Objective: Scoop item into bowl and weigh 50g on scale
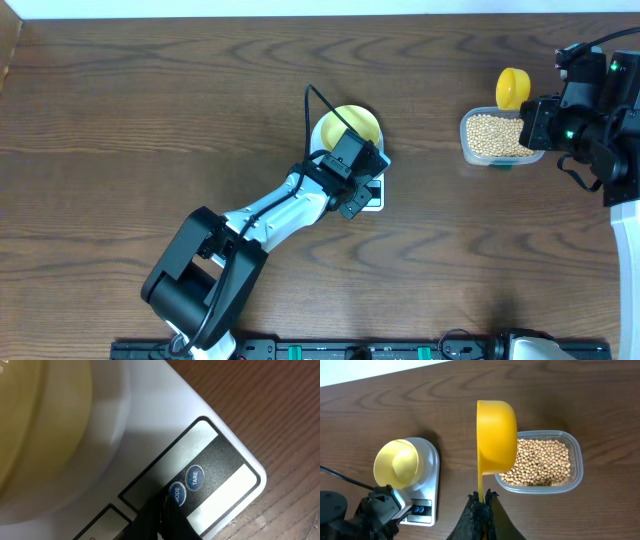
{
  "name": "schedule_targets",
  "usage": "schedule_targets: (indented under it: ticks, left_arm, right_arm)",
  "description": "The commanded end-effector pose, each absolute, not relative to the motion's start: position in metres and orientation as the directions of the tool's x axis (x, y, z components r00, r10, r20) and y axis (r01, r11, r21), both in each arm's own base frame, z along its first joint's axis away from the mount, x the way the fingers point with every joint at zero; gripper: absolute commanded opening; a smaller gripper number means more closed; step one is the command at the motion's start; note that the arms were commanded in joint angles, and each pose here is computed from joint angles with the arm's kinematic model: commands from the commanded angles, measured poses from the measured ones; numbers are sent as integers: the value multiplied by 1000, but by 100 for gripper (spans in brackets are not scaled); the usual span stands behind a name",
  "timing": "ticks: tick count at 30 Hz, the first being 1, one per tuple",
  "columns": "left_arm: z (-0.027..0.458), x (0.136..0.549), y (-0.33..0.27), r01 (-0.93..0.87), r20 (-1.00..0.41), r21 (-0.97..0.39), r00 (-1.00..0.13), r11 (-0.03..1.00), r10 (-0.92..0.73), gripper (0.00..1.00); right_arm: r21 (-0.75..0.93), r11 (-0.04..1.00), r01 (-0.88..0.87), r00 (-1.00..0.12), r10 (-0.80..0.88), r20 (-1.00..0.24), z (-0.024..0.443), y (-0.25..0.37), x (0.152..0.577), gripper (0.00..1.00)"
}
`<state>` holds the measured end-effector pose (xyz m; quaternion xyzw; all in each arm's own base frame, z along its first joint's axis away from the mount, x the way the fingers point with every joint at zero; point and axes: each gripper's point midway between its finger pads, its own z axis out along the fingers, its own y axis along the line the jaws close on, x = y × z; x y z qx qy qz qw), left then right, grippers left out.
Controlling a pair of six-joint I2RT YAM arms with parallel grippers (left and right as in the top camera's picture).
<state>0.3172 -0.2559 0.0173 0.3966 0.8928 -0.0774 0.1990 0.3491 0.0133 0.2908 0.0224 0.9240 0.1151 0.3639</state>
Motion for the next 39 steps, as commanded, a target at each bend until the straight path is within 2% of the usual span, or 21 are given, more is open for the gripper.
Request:
schedule_targets:
  ticks: [1, 21, 39]
  left_arm:
    - [3, 318, -246, 721, -368, 42, -632, 691, 682, 8]
    - [-6, 309, -240, 723, -333, 36, -643, 690, 690, 7]
    - [-34, 292, -223, 723, -206, 30, -671, 690, 712, 8]
  right_arm:
    - [219, 973, -66, -715, 107, -691, 302, 14, 348, 1]
    - [220, 973, -65, -720, 107, -686, 301, 14, 347, 1]
    - [216, 974, -62, -737, 101, -669, 297, 14, 342, 1]
